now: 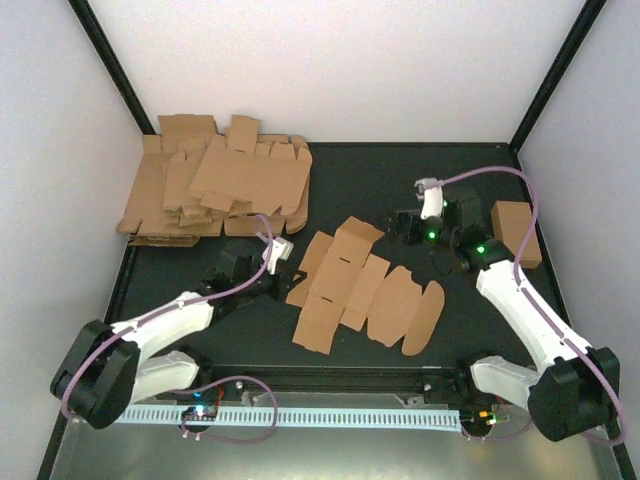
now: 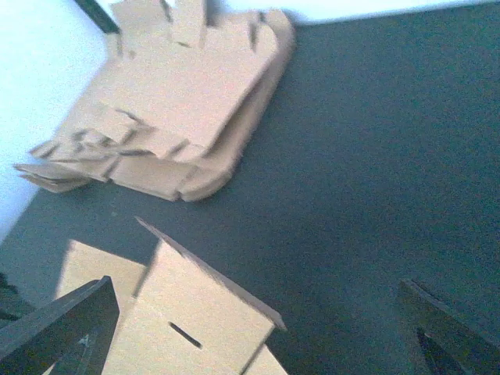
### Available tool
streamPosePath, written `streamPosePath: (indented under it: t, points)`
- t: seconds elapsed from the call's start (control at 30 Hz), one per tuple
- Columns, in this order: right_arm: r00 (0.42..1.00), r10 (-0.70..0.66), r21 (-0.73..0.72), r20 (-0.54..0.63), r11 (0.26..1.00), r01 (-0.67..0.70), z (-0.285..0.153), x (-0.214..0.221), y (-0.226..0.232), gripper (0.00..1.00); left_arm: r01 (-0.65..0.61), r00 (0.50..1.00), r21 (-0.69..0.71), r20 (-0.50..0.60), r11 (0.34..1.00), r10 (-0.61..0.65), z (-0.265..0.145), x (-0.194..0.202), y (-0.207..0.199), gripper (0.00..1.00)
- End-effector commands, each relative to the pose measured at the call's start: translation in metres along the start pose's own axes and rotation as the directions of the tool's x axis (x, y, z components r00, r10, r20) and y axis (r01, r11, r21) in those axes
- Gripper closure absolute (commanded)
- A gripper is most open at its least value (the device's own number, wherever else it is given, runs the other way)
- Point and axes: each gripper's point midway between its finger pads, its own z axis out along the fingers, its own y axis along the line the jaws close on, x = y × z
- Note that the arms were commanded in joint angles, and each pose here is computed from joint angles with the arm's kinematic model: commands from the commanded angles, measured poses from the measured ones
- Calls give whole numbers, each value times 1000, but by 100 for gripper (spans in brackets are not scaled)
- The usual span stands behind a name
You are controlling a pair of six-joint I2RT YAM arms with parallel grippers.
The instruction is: Fold the paper box
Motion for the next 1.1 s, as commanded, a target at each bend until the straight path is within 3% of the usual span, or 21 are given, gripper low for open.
streamPosePath:
  t: [0.0, 0.13, 0.33, 0.5, 0.77, 0.9, 1.07]
  points:
    - [992, -107, -105, -70, 989, 99, -13, -3, 27, 0, -100, 992, 40, 82, 994, 96, -9, -17, -16, 99]
    - [994, -109, -208, -15, 973, 103, -17, -5, 45, 3, -136, 982, 55, 138, 989, 127, -22, -22, -27, 99]
    - [987, -129, -191, 95, 971, 145, -39, -15, 49, 3, -161, 963, 38, 223, 986, 149, -44, -28, -36, 98]
    - [984, -148, -157, 98, 974, 162, -48, -1, 43, 3, -208, 937, 15, 291, 978, 195, -59, -35, -42, 98]
    - [983, -169, -155, 72, 972, 178, -31, 23, 30, 4, -248, 923, 29, 310, 968, 228, -70, -42, -54, 98]
    - [965, -238, -264, 112, 929, 259, -33, 30, 55, 5, -279, 906, 45, 343, 959, 247, -80, -48, -65, 98]
    - [920, -294, -367, 260, 851, 375, -62, 16, 100, 6, -266, 901, 28, 362, 964, 238, -89, -60, -70, 98]
